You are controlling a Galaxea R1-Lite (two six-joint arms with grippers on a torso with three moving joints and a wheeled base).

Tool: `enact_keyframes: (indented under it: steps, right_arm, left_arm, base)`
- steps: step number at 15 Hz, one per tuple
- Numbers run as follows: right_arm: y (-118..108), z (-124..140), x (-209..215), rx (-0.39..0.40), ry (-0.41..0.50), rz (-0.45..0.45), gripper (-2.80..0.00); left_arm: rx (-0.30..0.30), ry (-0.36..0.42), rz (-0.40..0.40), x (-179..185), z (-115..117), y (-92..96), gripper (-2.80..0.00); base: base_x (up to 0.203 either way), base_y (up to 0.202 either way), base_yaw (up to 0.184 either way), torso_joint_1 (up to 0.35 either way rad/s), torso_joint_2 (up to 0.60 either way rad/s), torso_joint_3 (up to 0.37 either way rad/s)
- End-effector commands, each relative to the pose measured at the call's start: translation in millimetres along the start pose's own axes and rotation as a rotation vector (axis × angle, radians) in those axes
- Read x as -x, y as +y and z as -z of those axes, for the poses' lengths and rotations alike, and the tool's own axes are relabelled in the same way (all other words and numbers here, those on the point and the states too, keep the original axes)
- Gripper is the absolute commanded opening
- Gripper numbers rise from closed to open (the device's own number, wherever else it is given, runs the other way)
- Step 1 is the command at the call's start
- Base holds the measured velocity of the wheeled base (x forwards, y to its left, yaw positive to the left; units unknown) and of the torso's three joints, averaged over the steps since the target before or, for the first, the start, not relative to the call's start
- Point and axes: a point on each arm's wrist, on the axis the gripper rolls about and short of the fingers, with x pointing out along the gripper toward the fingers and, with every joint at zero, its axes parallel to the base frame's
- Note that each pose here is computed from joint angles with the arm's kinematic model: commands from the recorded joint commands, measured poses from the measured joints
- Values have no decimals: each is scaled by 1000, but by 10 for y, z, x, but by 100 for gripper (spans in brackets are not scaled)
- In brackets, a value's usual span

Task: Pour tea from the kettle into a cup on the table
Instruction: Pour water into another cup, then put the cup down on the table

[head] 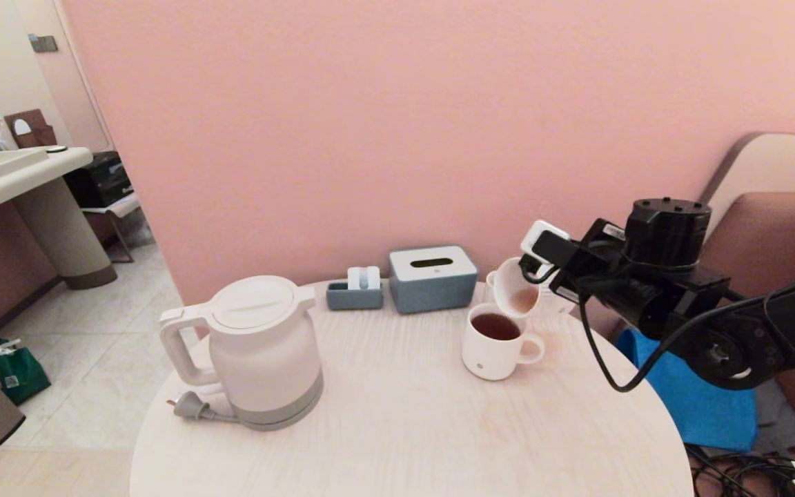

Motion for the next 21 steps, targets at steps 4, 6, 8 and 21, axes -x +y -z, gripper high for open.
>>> enact_keyframes:
  steps: [4, 6, 8, 21]
  right_arm:
    - [-61, 141, 2, -112, 38, 16, -280]
    - [-59, 168, 9, -182, 46, 15, -280]
    - [-51, 203, 52, -270, 55, 9, -280]
    - [211, 922, 444, -561, 156, -66, -280]
  left_arm:
    - [0, 1, 0, -1, 0, 0, -280]
    - [0, 1, 0, -1, 0, 0, -280]
    - [0, 1, 0, -1, 0, 0, -280]
    - [0, 1, -1, -1, 0, 0, -280]
  base:
    - [0, 0, 0, 0, 0, 0]
    - [0, 0, 0, 0, 0, 0]
    - [0, 0, 0, 0, 0, 0]
    - [0, 0, 0, 0, 0, 0]
